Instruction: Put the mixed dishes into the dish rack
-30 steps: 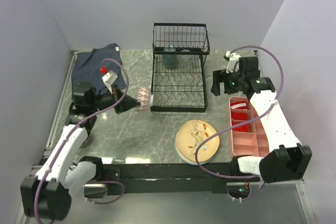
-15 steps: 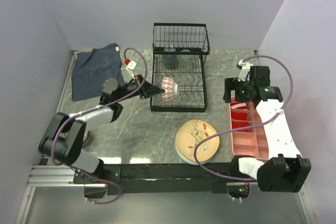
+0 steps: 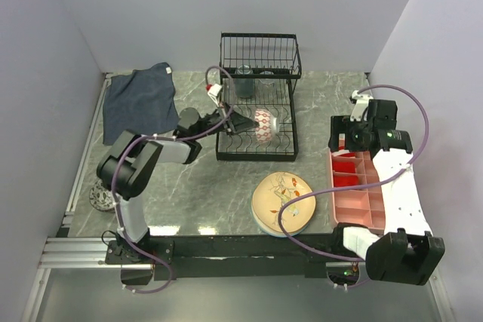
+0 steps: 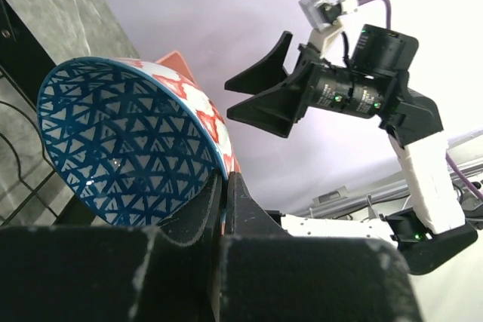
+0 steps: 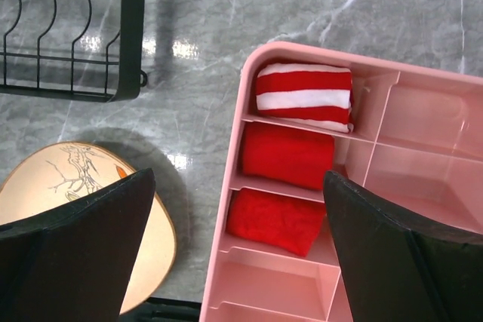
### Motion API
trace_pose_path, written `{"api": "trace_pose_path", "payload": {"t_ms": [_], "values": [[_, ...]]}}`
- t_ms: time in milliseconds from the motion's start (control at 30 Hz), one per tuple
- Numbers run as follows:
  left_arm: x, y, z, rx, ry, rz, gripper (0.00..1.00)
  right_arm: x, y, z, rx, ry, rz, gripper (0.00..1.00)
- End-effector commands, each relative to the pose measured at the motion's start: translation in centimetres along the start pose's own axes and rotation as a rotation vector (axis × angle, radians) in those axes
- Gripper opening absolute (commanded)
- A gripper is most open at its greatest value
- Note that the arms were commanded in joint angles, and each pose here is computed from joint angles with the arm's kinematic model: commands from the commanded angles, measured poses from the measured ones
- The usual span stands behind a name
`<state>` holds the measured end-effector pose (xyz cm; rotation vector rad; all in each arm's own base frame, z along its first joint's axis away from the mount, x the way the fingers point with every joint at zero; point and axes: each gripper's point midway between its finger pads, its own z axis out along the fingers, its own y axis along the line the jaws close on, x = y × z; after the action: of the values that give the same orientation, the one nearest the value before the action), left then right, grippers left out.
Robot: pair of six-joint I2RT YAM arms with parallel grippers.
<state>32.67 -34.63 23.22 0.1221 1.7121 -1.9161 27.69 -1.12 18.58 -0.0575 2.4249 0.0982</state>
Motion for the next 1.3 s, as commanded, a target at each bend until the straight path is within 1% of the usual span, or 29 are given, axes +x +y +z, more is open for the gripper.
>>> {"api": "trace_pose_path", "payload": {"t_ms": [0,133,233,633,1000,1267], "values": [[-0.8,-4.2,2.1,0.18,-0.049,0.099,0.01,0.2,-0.6,-0.6,0.022,-0.016,-0.003,1.0],[0.1,-2.3,3.4,0.159,-0.039,0.067,0.01,0.3,-0.8,-0.6,0.025,-0.017,0.003,1.0],[0.7,-1.6,4.4,0.163,-0.027,0.062,0.01,0.3,-0.8,-0.7,0.025,-0.018,0.007,1.0],[2.0,2.0,8.3,0.149,-0.048,-0.01,0.01,1.7,-1.2,-1.4,0.033,0.01,0.02,1.0],[1.4,5.0,8.8,0.057,-0.106,-0.033,0.01,1.5,-1.6,-1.3,0.037,0.019,0.035,1.0],[1.9,7.0,9.5,-0.033,-0.061,-0.03,0.01,1.6,-1.6,-1.3,0.034,0.014,0.039,1.0]]}}
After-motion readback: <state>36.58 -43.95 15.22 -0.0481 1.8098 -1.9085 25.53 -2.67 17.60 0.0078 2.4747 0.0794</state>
